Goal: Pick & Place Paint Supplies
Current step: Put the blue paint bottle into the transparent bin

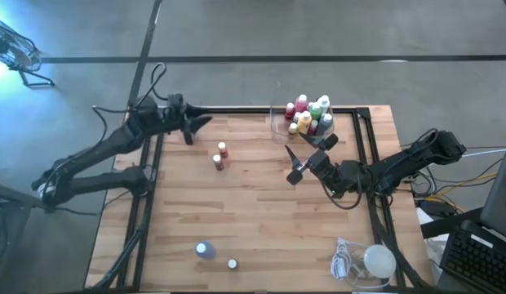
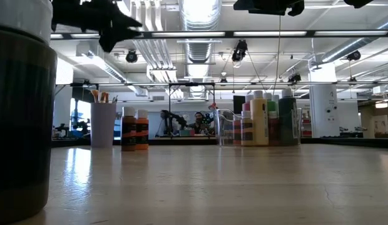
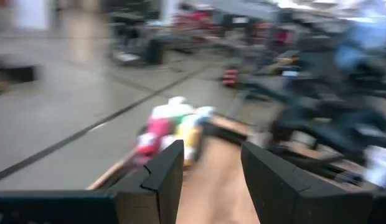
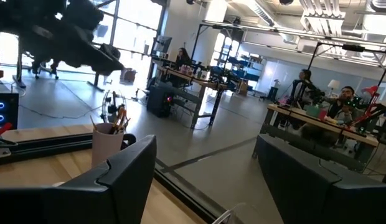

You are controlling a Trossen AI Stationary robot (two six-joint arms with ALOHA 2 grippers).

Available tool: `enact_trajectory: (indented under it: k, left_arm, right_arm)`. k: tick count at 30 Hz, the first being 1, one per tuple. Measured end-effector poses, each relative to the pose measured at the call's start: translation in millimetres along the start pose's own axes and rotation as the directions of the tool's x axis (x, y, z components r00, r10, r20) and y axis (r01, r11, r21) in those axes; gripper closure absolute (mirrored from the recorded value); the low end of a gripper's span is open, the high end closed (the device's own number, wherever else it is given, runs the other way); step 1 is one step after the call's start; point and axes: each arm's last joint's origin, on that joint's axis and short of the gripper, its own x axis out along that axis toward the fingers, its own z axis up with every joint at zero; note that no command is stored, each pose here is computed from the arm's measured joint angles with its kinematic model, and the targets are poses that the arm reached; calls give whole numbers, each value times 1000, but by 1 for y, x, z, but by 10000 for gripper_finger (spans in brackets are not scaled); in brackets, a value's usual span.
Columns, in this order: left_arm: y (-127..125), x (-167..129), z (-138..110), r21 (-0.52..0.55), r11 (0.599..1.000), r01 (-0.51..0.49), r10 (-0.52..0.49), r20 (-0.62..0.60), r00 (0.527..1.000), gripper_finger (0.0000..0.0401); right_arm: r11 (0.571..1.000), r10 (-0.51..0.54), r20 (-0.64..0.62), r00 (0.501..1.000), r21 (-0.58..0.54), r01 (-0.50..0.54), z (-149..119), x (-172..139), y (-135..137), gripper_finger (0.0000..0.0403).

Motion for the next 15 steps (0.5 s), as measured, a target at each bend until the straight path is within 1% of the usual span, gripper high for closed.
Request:
enact_trajectory:
  k: [3,7,10,15]
  left_arm:
    - [-11,0,10,45,992,120,-121,8,993,236]
    - [-28,1,15,170,961,217,-217,-17,976,236]
    - [-42,3,11,248,945,213,-206,-55,977,236]
    - [-66,4,3,310,935,172,-153,-85,985,236]
  right_arm:
    - [1000,0,0,1000,0,0,0,0,0,141]
    - [1000,0,0,1000,-8,0,0,0,0,147]
    - [1000,0,0,1000,-23,0,0,0,0,150]
    - [1000,0,0,1000,-23,0,0,0,0,149]
